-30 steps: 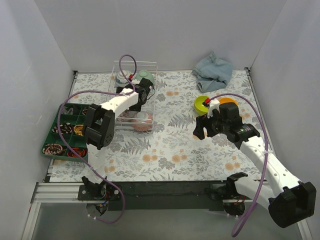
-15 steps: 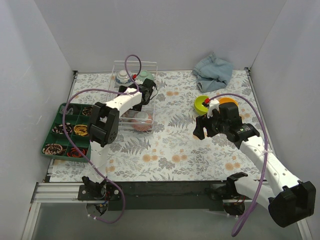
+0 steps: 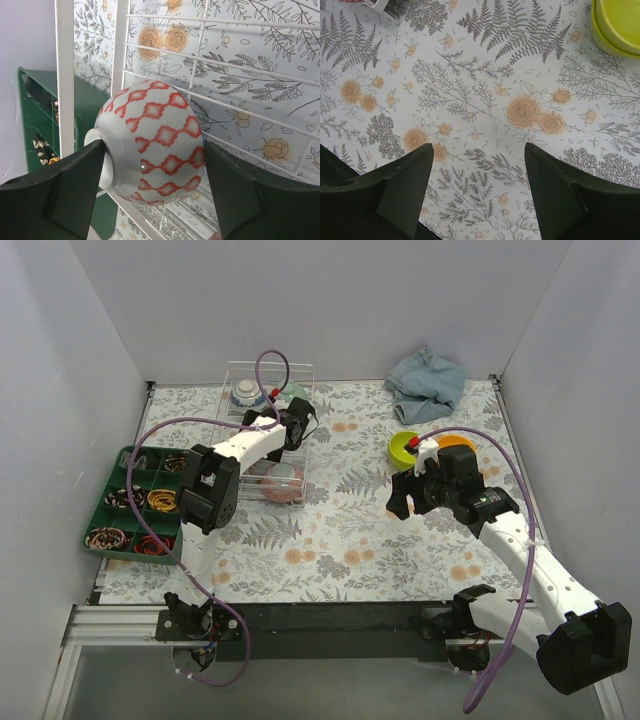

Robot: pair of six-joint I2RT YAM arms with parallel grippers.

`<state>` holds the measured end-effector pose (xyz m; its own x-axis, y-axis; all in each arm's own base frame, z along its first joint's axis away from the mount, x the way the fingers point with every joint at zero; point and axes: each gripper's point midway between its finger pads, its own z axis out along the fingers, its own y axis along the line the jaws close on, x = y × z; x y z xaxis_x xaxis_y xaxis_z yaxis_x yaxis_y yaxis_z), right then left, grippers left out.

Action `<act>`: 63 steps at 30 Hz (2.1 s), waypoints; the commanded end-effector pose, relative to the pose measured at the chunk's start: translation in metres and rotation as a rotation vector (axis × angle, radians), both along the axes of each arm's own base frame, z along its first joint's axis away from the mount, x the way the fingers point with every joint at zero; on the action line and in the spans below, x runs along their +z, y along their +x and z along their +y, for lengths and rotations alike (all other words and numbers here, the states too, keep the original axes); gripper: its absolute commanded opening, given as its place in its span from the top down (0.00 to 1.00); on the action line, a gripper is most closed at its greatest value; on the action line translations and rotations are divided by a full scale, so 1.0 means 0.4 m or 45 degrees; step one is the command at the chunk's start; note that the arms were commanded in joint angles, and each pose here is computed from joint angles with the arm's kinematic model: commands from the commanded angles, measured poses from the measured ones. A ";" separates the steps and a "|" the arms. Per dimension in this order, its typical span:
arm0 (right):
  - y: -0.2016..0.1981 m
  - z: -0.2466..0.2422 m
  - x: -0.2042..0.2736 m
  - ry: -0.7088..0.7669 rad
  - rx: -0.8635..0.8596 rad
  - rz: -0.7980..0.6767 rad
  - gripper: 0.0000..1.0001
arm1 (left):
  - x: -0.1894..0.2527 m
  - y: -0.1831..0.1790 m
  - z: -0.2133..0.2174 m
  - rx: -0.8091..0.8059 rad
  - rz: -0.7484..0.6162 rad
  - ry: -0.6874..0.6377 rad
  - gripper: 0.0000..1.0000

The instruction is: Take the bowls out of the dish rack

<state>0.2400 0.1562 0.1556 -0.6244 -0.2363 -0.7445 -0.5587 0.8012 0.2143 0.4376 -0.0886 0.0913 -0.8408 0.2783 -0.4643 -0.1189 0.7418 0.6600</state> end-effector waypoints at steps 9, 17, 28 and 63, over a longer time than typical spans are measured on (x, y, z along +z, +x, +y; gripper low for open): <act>0.010 0.007 0.023 0.015 0.022 -0.056 0.19 | 0.043 -0.006 -0.055 -0.023 0.007 -0.290 0.56; 0.016 0.013 0.040 0.028 0.029 -0.072 0.18 | 0.132 0.002 -0.079 -0.043 -0.066 -0.389 0.63; 0.008 0.074 0.091 0.177 0.164 -0.108 0.19 | 0.209 0.019 -0.087 -0.043 -0.189 -0.538 0.71; 0.070 0.371 0.268 0.595 0.540 -0.272 0.20 | 0.450 0.027 -0.098 -0.009 -0.545 -1.326 0.87</act>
